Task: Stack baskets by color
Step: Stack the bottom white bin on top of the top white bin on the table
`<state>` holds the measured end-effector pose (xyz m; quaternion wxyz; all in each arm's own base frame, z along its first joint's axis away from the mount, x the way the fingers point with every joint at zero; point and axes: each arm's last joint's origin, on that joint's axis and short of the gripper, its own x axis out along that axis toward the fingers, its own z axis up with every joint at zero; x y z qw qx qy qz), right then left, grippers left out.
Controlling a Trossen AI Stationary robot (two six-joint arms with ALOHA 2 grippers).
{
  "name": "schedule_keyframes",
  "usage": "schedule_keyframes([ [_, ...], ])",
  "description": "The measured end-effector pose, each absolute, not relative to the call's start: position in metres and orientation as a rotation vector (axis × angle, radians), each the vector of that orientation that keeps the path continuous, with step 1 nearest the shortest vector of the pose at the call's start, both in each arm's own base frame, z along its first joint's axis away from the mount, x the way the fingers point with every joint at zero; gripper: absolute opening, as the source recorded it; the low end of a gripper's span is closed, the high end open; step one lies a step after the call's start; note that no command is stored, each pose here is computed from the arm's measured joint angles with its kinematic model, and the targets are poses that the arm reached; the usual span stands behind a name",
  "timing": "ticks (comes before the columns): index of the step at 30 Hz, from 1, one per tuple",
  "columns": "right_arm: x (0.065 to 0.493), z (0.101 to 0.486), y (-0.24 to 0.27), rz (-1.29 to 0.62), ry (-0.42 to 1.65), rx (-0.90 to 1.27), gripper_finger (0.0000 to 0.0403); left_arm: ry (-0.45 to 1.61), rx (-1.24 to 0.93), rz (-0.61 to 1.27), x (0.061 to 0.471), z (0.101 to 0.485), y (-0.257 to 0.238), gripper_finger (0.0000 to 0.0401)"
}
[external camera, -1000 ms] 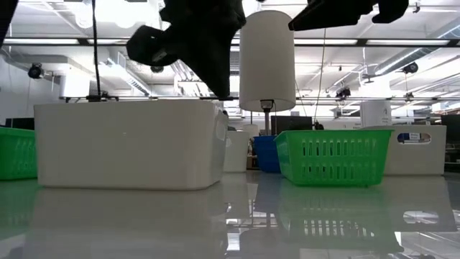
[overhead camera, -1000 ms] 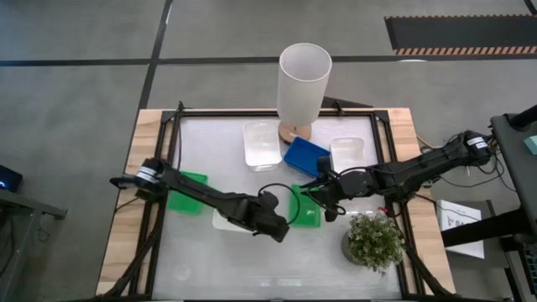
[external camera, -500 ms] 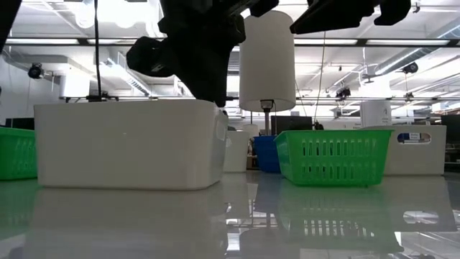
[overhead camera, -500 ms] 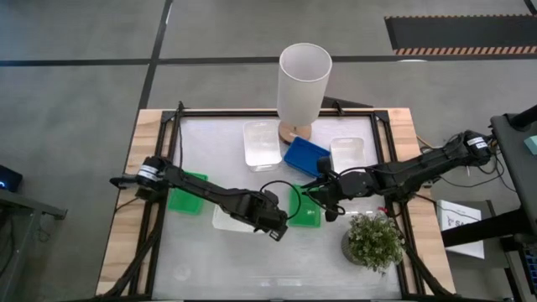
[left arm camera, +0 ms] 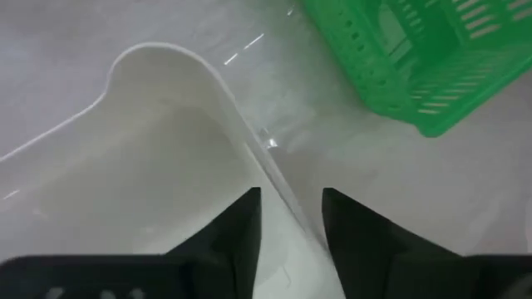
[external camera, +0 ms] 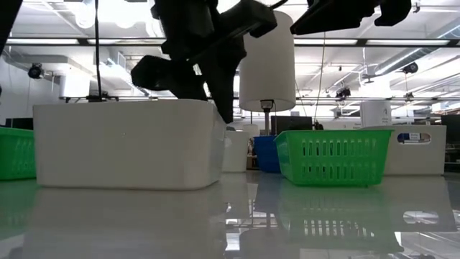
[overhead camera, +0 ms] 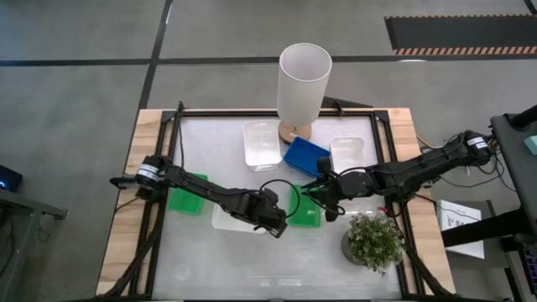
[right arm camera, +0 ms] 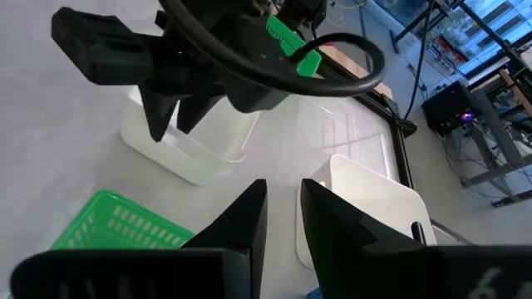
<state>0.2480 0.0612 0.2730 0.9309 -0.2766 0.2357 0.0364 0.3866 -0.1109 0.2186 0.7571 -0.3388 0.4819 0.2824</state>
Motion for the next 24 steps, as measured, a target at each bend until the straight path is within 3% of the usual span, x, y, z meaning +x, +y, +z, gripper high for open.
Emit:
schedule_keyframes([
  [7, 0.248, 0.273, 0.061, 0.075, 0.485, -0.566, 0.0068, 1.067, -0.698, 0.575, 0.385, 0.214, -0.114, 0.0009],
  [14, 0.247, 0.271, 0.061, 0.078, 0.504, -0.569, 0.0068, 1.087, -0.635, 0.493, 0.377, 0.226, -0.127, 0.0001],
  [21, 0.247, 0.271, 0.061, 0.078, 0.505, -0.569, 0.0068, 1.156, -0.359, 0.084, 0.353, 0.262, -0.158, 0.0000],
  [24, 0.246, 0.270, 0.061, 0.083, 0.521, -0.577, 0.0068, 1.199, -0.262, 0.032, 0.336, 0.281, -0.158, 0.0000],
])
